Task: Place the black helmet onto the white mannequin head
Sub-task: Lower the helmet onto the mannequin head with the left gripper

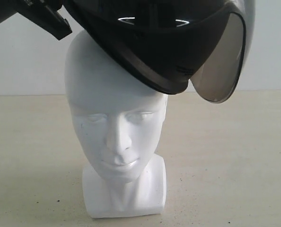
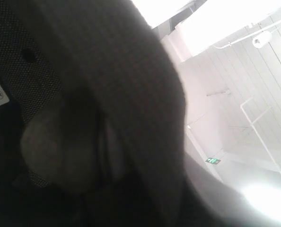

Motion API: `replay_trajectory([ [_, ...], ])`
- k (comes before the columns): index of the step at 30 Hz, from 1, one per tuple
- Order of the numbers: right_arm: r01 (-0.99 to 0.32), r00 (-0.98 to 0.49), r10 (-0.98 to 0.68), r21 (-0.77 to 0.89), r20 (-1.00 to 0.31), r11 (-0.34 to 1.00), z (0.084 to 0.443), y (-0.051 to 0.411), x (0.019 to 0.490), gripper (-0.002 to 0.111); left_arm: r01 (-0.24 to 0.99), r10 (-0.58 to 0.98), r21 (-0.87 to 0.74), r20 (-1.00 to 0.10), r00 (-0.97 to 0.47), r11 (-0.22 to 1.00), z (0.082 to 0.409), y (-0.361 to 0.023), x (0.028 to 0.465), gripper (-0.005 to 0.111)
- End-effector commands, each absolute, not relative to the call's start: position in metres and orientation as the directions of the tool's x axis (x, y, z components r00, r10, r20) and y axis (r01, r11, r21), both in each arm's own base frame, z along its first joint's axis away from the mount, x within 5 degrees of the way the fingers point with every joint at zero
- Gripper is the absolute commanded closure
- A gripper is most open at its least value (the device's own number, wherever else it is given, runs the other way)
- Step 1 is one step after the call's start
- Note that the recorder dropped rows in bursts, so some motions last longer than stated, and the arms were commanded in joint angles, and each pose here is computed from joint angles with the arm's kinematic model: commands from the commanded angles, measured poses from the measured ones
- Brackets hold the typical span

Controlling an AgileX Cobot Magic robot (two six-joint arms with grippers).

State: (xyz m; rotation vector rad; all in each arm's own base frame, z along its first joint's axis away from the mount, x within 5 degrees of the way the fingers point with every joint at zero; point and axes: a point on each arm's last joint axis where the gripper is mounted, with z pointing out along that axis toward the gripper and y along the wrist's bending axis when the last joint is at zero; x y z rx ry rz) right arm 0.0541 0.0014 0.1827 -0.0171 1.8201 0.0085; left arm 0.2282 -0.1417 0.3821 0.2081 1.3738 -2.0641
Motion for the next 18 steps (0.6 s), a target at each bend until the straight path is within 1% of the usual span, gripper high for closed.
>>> replay_trajectory([
  [1, -0.010, -0.232, -0.012, -0.010, -0.973, 1.000, 0.184, 0.001, 0.054, 0.108, 0.622, -0.504, -0.767, -0.478, -0.719, -0.159, 0.381, -0.134, 0.238, 0.102],
  [9, -0.010, -0.232, -0.012, -0.010, -0.973, 1.000, 0.184, 0.001, 0.054, 0.108, 0.624, -0.477, -0.770, -0.501, -0.722, -0.136, 0.377, -0.135, 0.239, 0.102],
  [18, -0.010, -0.232, -0.012, -0.010, -0.973, 1.000, 0.184, 0.001, 0.054, 0.108, 0.613, -0.479, -0.786, -0.508, -0.715, -0.082, 0.372, -0.122, 0.246, 0.102],
])
